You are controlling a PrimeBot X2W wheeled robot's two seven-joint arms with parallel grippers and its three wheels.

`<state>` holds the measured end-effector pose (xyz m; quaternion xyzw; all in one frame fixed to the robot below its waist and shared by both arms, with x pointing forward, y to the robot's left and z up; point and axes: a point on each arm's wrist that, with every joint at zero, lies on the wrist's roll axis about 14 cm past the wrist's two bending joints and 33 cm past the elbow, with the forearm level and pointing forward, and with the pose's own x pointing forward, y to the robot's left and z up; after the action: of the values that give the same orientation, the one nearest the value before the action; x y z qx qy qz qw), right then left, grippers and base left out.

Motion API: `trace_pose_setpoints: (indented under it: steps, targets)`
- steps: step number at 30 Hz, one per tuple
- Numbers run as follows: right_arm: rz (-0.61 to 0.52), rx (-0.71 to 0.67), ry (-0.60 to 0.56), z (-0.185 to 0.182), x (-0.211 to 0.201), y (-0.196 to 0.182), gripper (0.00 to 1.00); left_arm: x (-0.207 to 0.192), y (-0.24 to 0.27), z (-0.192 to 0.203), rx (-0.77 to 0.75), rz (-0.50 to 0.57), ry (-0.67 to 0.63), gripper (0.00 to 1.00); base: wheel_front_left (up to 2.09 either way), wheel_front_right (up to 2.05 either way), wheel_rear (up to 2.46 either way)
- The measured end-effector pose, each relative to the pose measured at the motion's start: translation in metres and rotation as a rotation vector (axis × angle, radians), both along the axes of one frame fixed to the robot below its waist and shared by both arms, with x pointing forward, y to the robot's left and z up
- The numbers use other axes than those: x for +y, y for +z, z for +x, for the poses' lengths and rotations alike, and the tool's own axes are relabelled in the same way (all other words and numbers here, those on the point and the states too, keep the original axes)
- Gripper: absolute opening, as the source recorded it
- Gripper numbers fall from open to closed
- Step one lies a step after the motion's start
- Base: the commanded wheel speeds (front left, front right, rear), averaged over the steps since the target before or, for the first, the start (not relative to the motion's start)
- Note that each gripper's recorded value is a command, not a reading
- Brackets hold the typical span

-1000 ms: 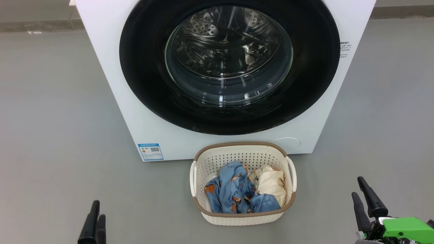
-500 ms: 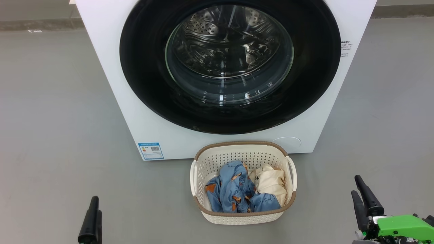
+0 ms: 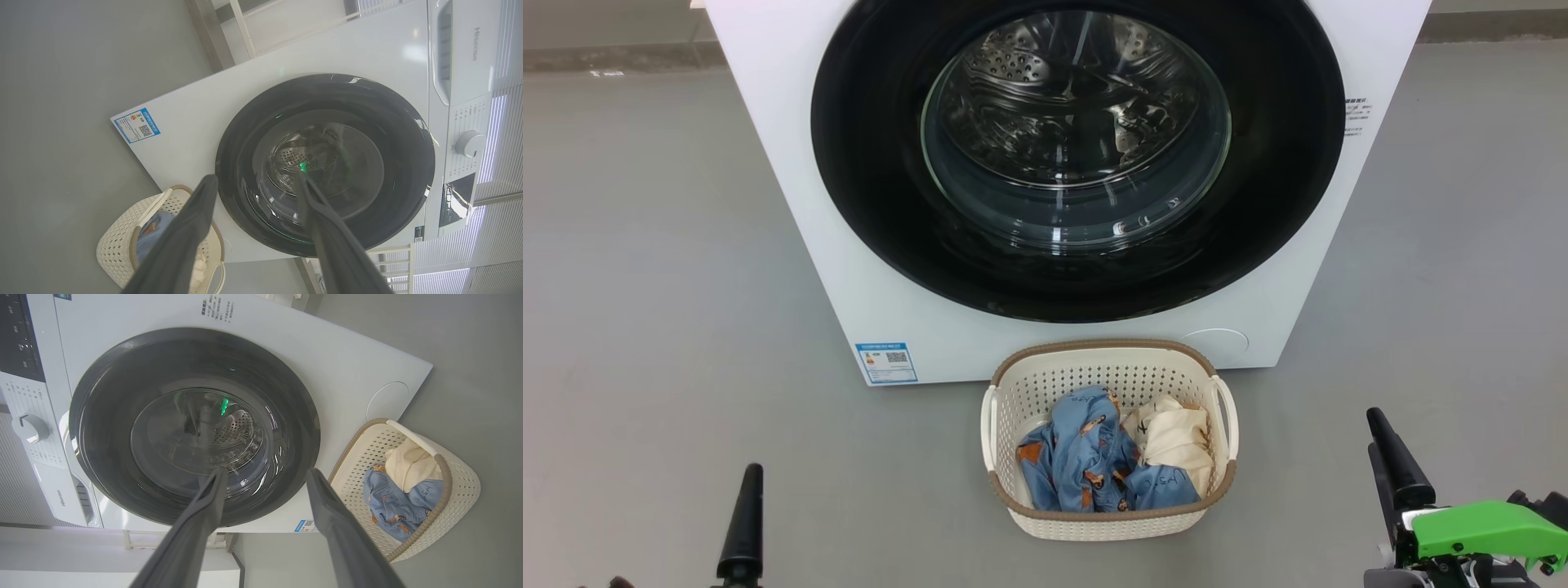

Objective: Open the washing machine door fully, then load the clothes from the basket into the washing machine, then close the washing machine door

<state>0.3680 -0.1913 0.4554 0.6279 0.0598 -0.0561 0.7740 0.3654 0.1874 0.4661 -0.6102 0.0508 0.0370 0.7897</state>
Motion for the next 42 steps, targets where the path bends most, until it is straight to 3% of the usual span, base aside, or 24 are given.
trace_pose_setpoints:
  steps: [16,31,42]
  targets:
    - [-0.169,-0.03,0.049,0.008,0.006,0.009,1.0,-0.002,0.007,0.001,-0.026,0.166,-0.025,1.0,0.0,0.0,0.0]
    - [-0.403,-0.055,0.124,0.013,0.014,0.013,1.0,-0.002,0.014,0.005,-0.059,0.406,-0.059,1.0,0.0,0.0,0.0]
    - [-0.561,-0.067,0.166,0.012,0.016,0.012,1.0,-0.004,0.014,0.005,-0.074,0.508,-0.075,1.0,0.0,0.0,0.0]
